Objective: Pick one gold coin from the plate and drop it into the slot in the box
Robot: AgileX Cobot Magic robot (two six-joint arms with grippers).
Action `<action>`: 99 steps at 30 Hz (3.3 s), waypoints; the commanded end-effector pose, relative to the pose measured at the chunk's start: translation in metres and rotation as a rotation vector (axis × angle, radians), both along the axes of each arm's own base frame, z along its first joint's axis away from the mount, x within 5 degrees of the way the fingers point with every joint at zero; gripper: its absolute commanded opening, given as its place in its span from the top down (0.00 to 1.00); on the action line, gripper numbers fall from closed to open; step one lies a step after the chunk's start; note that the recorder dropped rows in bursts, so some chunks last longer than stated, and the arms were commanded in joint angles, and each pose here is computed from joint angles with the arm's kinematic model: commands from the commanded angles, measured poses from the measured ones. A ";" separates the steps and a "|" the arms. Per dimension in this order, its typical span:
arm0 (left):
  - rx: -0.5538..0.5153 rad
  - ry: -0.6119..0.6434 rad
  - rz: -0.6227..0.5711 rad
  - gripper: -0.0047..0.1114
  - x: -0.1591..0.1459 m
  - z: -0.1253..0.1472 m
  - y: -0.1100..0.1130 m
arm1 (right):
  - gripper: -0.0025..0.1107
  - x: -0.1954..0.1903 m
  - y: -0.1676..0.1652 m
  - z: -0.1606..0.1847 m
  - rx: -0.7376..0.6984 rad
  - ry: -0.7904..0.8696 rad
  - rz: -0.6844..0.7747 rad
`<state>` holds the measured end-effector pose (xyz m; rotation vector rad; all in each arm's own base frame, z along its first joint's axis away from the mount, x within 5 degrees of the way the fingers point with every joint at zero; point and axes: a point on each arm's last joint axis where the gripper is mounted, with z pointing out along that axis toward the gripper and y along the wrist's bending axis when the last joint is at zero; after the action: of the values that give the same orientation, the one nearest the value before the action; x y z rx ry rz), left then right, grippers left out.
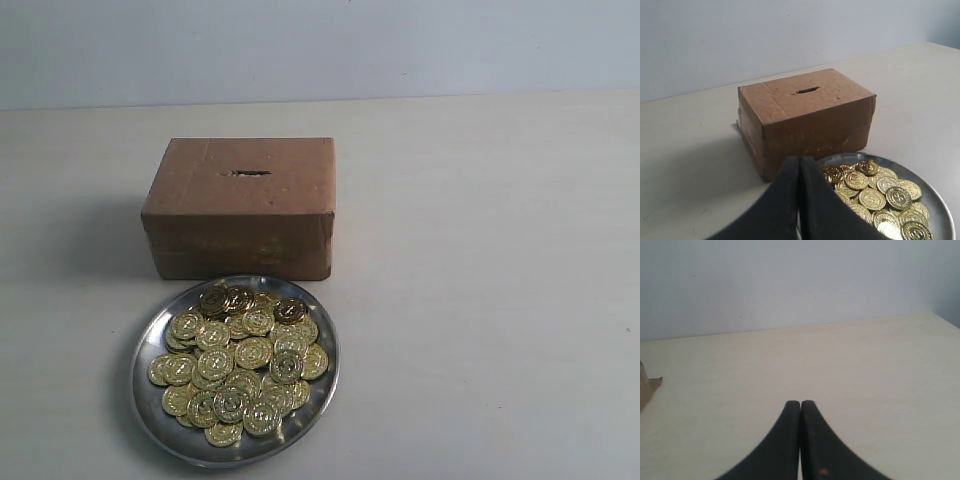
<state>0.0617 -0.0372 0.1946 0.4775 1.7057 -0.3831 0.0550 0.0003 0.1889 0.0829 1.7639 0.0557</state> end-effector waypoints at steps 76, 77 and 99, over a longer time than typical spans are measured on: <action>-0.094 0.123 0.465 0.96 -0.009 -0.014 0.031 | 0.98 0.000 0.000 -0.001 0.003 -0.004 -0.005; -0.094 0.123 0.465 0.96 -0.009 -0.014 0.031 | 0.98 0.000 0.000 -0.001 0.003 -0.004 -0.005; -0.094 0.123 0.465 0.96 -0.009 -0.014 0.031 | 0.98 0.000 0.000 -0.001 0.002 -0.004 -0.005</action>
<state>0.0528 -0.0064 0.1806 -0.0147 1.8594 -0.1566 0.0550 0.0003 0.1888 0.0844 1.7656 0.0576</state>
